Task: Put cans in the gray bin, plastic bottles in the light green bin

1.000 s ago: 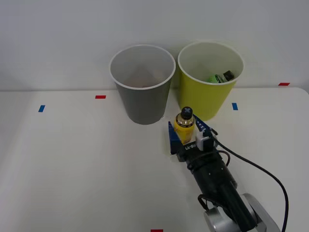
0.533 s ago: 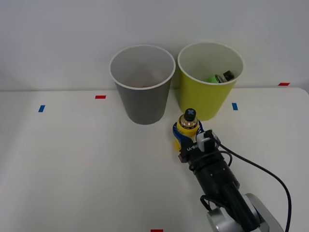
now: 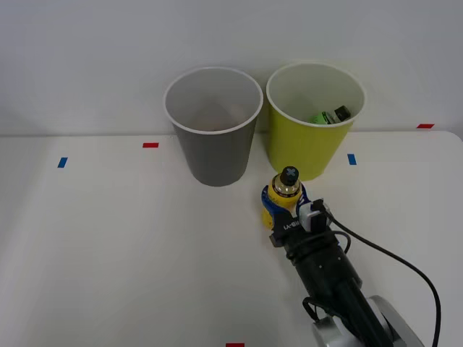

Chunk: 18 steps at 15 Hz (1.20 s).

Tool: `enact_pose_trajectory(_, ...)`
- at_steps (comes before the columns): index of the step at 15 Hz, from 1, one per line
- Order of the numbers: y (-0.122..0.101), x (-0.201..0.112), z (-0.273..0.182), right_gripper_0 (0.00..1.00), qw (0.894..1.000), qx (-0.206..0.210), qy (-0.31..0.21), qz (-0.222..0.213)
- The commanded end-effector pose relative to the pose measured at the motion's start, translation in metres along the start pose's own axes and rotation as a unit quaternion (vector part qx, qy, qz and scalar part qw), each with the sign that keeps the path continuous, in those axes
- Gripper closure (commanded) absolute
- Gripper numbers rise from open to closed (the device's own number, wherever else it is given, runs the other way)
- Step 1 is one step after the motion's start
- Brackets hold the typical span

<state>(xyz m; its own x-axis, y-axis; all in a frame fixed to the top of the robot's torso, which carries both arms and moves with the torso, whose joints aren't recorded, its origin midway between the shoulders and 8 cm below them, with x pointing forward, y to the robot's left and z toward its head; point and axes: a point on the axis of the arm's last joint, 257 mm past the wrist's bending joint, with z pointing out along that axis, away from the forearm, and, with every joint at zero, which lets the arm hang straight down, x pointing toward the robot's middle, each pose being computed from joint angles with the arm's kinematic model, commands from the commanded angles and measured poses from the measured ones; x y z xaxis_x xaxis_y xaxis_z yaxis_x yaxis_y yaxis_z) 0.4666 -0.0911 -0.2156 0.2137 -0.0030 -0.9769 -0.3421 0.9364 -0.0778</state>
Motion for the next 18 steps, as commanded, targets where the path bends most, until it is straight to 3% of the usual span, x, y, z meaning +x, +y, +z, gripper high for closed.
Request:
enact_pose_trajectory(1,-0.002,-0.004,-0.011,1.0,1.0,0.002,-0.016,0.009)
enact_pose_trajectory(7,-0.016,-0.044,-0.056,1.0,0.997,0.017,-0.048,0.049)
enact_pose_trajectory(10,-0.017,-0.083,-0.073,1.0,0.991,-0.001,-0.074,0.115)
enact_pose_trajectory(14,-0.023,-0.139,-0.065,1.0,0.976,-0.013,-0.131,0.172)
enact_pose_trajectory(18,-0.041,-0.197,-0.04,1.0,0.967,0.006,-0.175,0.186)
